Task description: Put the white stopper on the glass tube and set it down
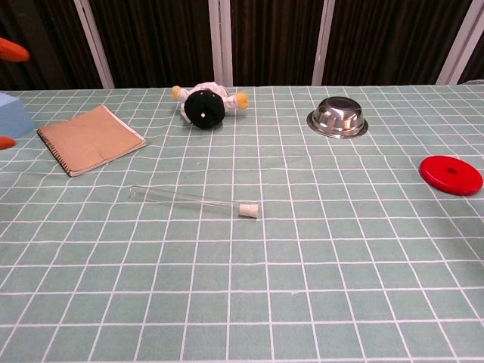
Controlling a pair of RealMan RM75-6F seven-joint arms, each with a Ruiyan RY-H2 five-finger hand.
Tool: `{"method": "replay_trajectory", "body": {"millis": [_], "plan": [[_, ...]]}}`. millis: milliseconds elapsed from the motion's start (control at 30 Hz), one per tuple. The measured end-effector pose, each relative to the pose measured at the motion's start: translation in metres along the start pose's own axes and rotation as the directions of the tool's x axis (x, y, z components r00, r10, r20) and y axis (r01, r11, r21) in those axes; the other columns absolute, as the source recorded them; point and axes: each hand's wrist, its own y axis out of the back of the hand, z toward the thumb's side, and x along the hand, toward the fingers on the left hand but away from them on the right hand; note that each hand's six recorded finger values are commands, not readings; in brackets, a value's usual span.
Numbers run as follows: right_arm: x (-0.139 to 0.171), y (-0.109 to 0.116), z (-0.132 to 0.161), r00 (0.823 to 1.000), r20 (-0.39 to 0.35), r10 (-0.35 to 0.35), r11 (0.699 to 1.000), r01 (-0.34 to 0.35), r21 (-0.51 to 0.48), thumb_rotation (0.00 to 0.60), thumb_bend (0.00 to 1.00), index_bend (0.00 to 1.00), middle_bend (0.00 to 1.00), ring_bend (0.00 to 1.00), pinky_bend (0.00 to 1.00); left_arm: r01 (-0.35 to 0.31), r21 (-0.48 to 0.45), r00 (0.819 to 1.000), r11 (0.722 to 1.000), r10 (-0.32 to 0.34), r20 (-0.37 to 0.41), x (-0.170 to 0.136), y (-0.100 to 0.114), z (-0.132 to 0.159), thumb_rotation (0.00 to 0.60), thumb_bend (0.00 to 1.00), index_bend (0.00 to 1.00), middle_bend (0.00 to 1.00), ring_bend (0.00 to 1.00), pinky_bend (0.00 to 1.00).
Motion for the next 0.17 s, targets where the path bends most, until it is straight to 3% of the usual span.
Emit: {"method": "replay_trajectory", "body": {"millis": [167], "plan": [[0.031,0.000,-0.035,0.998,0.059,0.011,1.000,-0.009,-0.024,0.600,0.38,0.00,0.00,0.00,0.00,-0.009,0.020,0.999,1.000,0.010,-0.034,-0.047,0.015,-0.031,0.600,0.23,0.16,0.09,0.00,0.00]]}}
